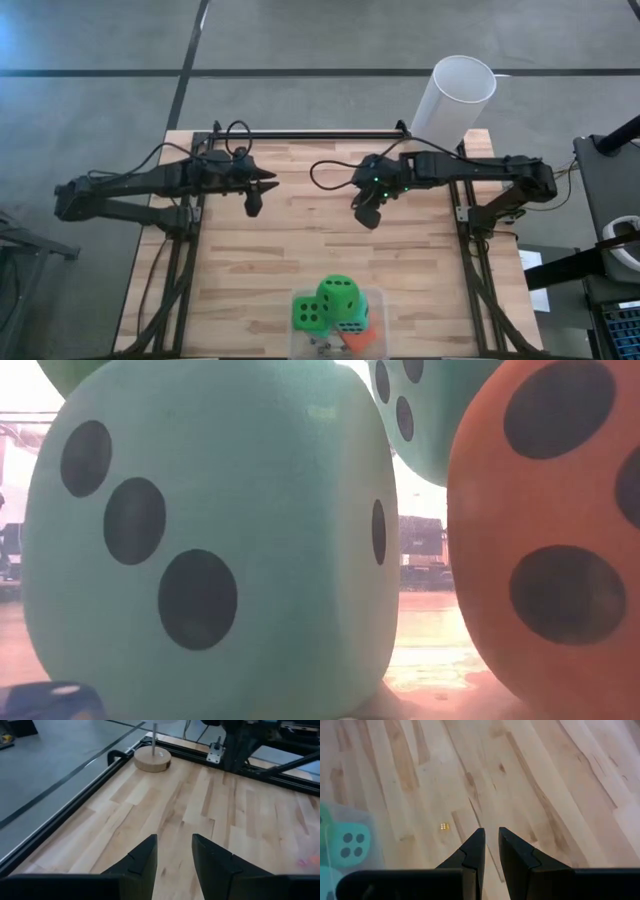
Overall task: Pick & Place Dice
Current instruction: Put the small yellow dice into the transparent bin
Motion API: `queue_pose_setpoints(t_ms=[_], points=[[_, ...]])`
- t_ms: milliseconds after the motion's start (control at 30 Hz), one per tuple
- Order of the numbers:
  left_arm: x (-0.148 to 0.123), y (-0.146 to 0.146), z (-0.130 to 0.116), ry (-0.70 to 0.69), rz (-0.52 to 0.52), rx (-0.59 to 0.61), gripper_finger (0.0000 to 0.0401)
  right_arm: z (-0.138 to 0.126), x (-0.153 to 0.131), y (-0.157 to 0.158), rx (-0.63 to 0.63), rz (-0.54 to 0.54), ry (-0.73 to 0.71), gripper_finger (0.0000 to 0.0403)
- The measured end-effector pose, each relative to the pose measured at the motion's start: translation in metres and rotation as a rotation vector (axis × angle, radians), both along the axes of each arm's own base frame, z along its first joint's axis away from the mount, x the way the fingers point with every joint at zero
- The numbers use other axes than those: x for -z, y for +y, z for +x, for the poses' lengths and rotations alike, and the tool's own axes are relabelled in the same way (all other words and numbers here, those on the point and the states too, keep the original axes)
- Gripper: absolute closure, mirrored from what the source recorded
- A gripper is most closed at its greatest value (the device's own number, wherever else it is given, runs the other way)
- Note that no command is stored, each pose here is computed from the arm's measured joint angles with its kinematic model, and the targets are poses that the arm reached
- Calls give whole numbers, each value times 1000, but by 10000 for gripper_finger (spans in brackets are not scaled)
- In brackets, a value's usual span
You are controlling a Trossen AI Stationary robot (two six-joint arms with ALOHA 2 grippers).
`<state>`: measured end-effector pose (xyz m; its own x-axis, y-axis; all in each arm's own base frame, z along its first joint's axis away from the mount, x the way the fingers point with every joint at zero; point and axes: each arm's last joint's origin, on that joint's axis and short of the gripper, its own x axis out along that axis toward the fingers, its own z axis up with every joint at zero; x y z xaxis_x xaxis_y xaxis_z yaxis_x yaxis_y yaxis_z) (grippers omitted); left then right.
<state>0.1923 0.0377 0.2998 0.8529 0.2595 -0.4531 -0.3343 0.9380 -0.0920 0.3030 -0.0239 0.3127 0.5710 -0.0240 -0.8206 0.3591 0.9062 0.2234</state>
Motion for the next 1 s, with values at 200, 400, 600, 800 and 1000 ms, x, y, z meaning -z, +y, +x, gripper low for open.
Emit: queue_pose_setpoints(t_ms=[200, 400, 600, 800, 1000], points=[[-1, 5, -1, -8, 1, -28, 275, -3, -2, -6, -4, -23, 4, 366], [-2, 11, -1, -22, 1, -62, 273, -5, -3, -12, -64, -82, 5, 393], [-2, 14, -2, -26, -9, -113, 275, 2, 5, -13, -175, -77, 20, 394], [-1, 14, -2, -20, -10, -111, 272, 20, 30, -6, -198, -33, 91, 394], [-1, 13, -2, -10, 2, -64, 277, 41, 57, 3, -266, -46, 124, 394]])
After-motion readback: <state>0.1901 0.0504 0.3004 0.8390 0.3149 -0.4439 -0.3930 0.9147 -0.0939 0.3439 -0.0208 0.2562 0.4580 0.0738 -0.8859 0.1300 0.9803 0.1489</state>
